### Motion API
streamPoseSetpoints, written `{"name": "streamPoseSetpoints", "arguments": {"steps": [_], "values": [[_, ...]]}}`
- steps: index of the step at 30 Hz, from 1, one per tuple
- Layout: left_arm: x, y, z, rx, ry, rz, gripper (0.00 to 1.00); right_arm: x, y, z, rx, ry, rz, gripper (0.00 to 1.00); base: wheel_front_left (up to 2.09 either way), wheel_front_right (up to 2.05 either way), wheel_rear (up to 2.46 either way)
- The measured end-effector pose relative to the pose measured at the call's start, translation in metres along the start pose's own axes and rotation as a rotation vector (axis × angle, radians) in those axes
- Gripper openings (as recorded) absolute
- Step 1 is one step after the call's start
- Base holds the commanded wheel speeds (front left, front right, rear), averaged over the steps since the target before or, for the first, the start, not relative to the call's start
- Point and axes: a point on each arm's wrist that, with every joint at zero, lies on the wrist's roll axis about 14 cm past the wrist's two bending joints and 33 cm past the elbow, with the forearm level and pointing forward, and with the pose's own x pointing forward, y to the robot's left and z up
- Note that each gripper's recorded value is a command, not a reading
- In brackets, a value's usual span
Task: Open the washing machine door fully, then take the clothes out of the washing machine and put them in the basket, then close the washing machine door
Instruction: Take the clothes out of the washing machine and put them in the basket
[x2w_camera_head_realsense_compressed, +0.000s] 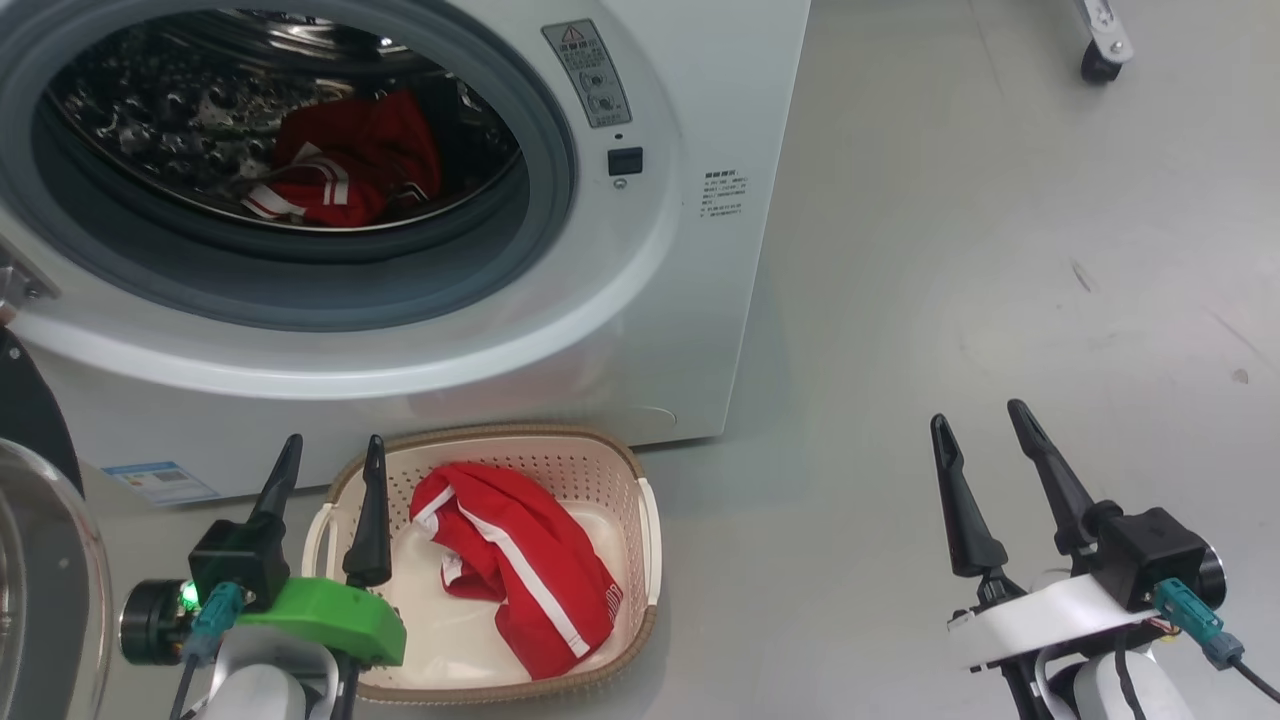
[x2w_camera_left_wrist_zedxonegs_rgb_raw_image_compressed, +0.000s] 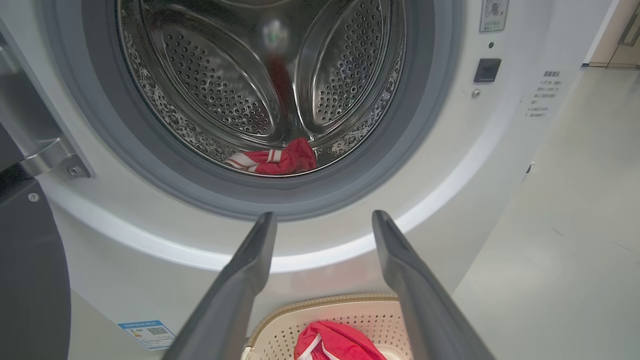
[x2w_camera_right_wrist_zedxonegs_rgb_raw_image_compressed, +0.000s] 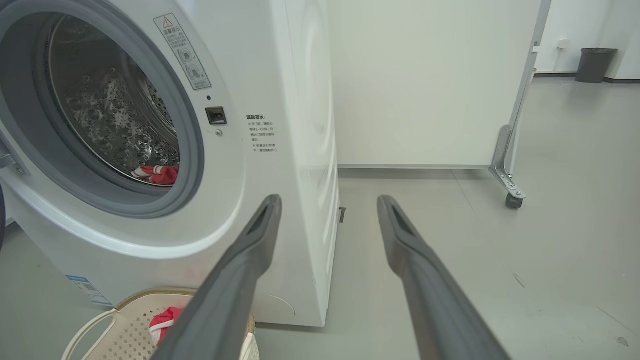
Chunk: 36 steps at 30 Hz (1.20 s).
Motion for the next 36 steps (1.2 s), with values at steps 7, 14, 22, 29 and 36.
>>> {"name": "streamPoseSetpoints", "arguments": {"steps": [7, 14, 22, 29, 36], "values": [[-0.032, -0.002, 0.023, 0.002, -0.073, 0.006, 1.0, -0.02, 0.013, 0.011, -0.007, -0.026, 0.027, 1.0, 0.0, 0.0, 0.0], [-0.055, -0.003, 0.025, 0.003, -0.088, 0.019, 1.0, -0.034, 0.023, 0.015, -0.006, -0.039, 0.048, 1.0, 0.0, 0.0, 0.0], [-0.067, -0.008, 0.033, 0.004, -0.12, 0.013, 1.0, -0.042, 0.027, 0.019, -0.01, -0.054, 0.051, 1.0, 0.0, 0.0, 0.0], [-0.07, -0.011, 0.038, 0.002, -0.137, 0.013, 1.0, -0.042, 0.029, 0.021, -0.009, -0.058, 0.058, 1.0, 0.0, 0.0, 0.0], [-0.072, -0.013, 0.039, -0.001, -0.139, 0.013, 1.0, -0.045, 0.031, 0.018, -0.004, -0.051, 0.062, 1.0, 0.0, 0.0, 0.0]]}}
